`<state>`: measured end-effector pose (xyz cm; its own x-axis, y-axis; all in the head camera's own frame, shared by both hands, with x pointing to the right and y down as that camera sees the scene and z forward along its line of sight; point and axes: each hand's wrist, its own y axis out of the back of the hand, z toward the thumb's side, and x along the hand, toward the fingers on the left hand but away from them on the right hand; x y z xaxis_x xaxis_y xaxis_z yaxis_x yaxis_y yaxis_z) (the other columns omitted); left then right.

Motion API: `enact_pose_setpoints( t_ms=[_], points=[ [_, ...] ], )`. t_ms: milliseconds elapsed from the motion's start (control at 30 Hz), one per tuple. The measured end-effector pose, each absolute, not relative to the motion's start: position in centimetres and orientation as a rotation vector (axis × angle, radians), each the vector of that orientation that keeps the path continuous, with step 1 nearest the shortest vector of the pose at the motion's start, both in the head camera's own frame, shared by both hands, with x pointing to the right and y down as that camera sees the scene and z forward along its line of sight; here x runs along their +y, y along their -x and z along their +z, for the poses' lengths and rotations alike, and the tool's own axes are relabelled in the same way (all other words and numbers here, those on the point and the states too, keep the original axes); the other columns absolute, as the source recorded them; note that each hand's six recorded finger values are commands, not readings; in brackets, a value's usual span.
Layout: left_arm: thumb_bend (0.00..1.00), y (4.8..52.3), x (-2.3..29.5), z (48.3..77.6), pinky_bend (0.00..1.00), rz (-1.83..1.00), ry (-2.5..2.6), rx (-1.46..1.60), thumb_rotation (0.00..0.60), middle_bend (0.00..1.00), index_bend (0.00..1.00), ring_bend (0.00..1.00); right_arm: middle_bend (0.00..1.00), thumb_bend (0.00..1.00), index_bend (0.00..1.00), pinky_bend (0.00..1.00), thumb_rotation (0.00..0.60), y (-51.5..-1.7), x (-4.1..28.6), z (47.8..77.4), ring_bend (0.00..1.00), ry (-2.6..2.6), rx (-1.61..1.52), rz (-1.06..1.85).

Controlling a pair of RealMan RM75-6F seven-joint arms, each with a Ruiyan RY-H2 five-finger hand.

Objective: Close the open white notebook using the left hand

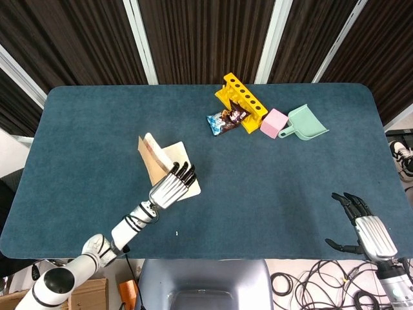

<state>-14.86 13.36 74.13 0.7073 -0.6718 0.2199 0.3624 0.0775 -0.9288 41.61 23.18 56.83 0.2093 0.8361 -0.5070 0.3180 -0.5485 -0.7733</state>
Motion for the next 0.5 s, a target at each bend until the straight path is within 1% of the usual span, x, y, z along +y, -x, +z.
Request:
enact_pose_setpoints(
  t_ms=[167, 300, 433, 500],
  points=[
    [0.54, 13.1, 13.3, 75.6, 0.37, -0.847, 1.326, 0.315, 0.600, 0.22, 0.31, 0.22, 0.13, 0.00, 0.07, 0.08, 0.600, -41.6, 23.2, 56.8, 0.03, 1.974, -1.066, 1.326],
    [0.54, 11.6, 13.9, 76.6, 0.37, -0.859, 1.364, 0.297, 0.600, 0.21, 0.30, 0.22, 0.13, 0.00, 0.07, 0.08, 0.600, -41.7, 23.3, 56.9, 0.03, 1.971, -1.067, 1.333],
    [0.53, 10.4, 14.5, 76.5, 0.37, -0.848, 1.451, 0.351, 0.600, 0.20, 0.28, 0.20, 0.13, 0.00, 0.07, 0.08, 0.600, -41.8, 23.3, 57.0, 0.03, 1.970, -1.070, 1.337],
    [0.51, 9.7, 14.8, 76.0, 0.37, -0.821, 1.508, 0.406, 0.600, 0.20, 0.27, 0.20, 0.13, 0.00, 0.07, 0.08, 0.600, -41.8, 23.2, 56.9, 0.03, 1.969, -1.072, 1.334]
  ],
)
